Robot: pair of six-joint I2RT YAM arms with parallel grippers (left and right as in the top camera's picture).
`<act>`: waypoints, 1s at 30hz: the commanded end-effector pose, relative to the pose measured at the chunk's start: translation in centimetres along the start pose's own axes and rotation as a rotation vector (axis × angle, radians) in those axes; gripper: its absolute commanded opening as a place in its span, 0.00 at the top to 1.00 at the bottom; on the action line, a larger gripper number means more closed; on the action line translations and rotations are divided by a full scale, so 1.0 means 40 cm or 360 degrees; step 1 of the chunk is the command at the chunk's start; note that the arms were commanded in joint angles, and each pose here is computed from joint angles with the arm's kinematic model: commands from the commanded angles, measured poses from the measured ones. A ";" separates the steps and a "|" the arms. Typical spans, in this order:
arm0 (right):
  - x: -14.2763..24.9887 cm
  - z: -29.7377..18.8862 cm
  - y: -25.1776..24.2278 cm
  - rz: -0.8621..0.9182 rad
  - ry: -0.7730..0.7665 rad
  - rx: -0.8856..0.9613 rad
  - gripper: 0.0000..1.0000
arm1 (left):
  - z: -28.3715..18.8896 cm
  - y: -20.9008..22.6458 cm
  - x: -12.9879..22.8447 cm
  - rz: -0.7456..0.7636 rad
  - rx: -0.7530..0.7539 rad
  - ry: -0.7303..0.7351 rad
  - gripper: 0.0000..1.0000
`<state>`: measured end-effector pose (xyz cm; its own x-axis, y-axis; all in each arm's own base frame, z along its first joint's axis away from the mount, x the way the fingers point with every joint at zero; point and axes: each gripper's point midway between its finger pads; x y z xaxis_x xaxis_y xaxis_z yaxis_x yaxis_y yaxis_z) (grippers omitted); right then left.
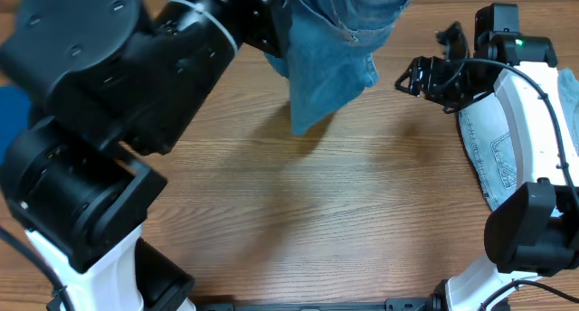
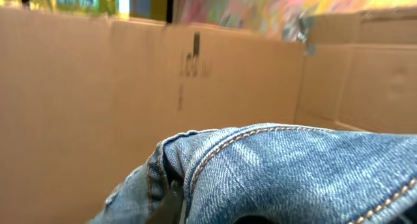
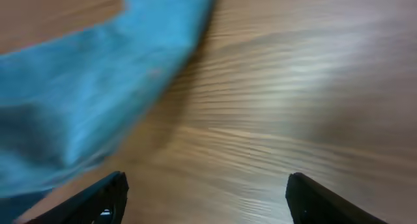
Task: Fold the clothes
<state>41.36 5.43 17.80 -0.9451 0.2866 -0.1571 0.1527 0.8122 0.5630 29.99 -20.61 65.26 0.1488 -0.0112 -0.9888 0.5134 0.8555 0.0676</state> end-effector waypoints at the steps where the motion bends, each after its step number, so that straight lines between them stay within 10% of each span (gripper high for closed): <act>1: 0.035 -0.044 0.131 -0.0290 0.0026 -0.0402 0.19 | -0.062 0.001 -0.123 0.0087 0.0014 -0.0278 0.96; 13: 0.068 0.007 0.174 -0.0480 0.0046 -0.0222 0.20 | -0.122 -0.025 -0.391 0.0660 -0.0626 -0.1015 0.96; 22: -0.040 -0.098 -0.073 0.0292 -0.0188 0.0082 0.23 | 0.052 -0.173 -0.272 0.0618 -0.0416 -0.0870 0.96; 30: -0.027 -0.171 -0.186 0.0476 -0.0207 0.0133 0.23 | -0.036 -0.318 -0.366 0.0504 -0.0154 -0.1332 0.96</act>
<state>39.48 -4.71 17.61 -0.8054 0.5908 -0.0469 0.4842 0.7016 0.5228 24.55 -32.07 75.79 0.7839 0.0192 -0.6206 0.2065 0.9346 0.2897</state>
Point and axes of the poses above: each gripper's point midway between its finger pads, its own z axis out along the fingers, its own y axis along the line the jaws close on, x = y × z, and after that the axes turned 12 degrees about z, right-handed
